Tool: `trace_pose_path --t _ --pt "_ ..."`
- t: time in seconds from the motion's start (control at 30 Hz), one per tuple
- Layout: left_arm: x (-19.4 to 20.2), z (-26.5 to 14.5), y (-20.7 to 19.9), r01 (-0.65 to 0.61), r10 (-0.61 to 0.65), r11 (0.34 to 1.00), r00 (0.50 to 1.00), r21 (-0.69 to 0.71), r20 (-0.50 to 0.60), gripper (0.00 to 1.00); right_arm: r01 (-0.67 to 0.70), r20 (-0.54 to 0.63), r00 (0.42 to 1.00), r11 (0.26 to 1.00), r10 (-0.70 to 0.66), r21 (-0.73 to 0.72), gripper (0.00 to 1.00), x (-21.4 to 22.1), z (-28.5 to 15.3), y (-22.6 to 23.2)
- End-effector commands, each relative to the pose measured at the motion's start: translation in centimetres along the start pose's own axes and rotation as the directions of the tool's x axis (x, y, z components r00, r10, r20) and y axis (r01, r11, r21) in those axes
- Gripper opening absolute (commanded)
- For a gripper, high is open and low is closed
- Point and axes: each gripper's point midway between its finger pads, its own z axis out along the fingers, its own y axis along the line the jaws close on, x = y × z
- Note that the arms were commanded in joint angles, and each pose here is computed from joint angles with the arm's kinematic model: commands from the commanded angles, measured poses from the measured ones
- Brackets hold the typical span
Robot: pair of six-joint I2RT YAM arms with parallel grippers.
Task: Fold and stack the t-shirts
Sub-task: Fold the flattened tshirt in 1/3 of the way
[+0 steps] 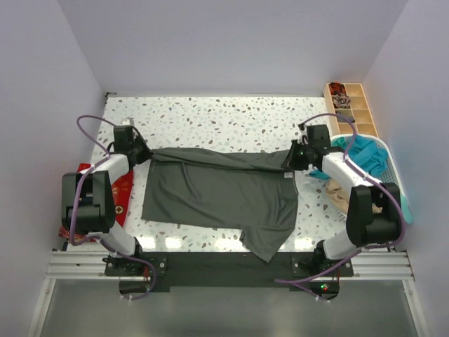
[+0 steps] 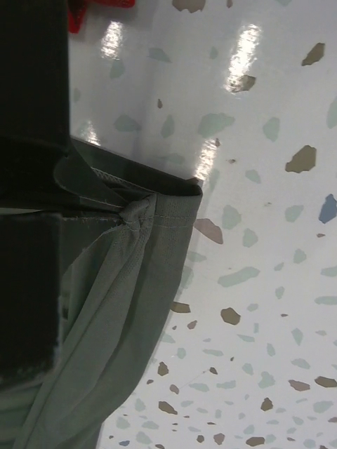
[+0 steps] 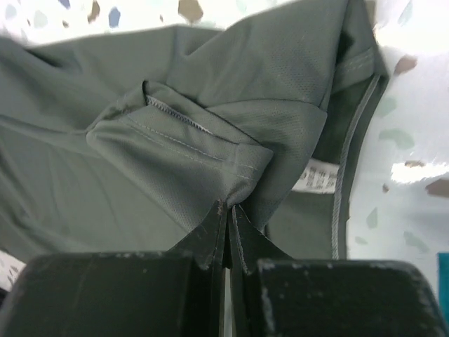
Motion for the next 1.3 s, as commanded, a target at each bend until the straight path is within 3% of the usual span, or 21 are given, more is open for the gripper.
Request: trace_pose_path --t 0.0,0.4,0.6,0.7,0.9,1.0,1.1,1.27 --pt "1.3 -1.4 0.5 0.024 -0.025 1.000 0.999 -0.010 -0.035 0.00 0.012 -0.044 0.999 1.000 -0.013 -0.011 0.00 2.4 -1.0 0.9" --pt "4.2 -2.3 3.9 0.005 -0.025 0.986 0.993 -0.165 -0.119 0.00 0.010 -0.149 0.989 0.988 0.013 0.157 0.00 8.2 -1.3 -1.7" --pt "3.5 -1.9 5.1 -0.011 -0.013 0.972 0.995 -0.234 -0.103 0.00 0.002 -0.060 0.998 0.942 0.019 0.335 0.00 6.9 -2.1 -4.7" --pt "2.8 -1.4 4.8 -0.012 -0.010 0.972 0.995 -0.233 -0.094 0.02 0.003 -0.018 1.000 0.935 0.004 0.356 0.00 5.5 -2.0 -4.9" --pt "2.7 -0.9 4.4 -0.013 -0.010 0.977 0.994 -0.212 -0.108 0.38 0.011 -0.045 0.999 0.936 0.005 0.352 0.00 5.3 -1.2 -4.7" --pt "2.8 -1.7 5.6 -0.015 -0.013 0.960 0.995 -0.278 -0.099 0.61 0.016 -0.075 0.997 0.944 0.009 0.329 0.40 6.5 -1.4 -4.6" --pt "1.5 -3.3 5.9 -0.005 -0.007 0.948 0.999 -0.317 -0.038 0.71 0.016 -0.051 0.999 0.948 0.000 0.318 0.43 6.3 -2.6 -4.2" --pt "-2.4 -5.7 1.4 0.006 0.007 0.991 0.995 -0.134 0.098 0.78 0.022 0.092 0.995 0.963 -0.049 0.268 0.54 2.5 -5.1 -2.2"
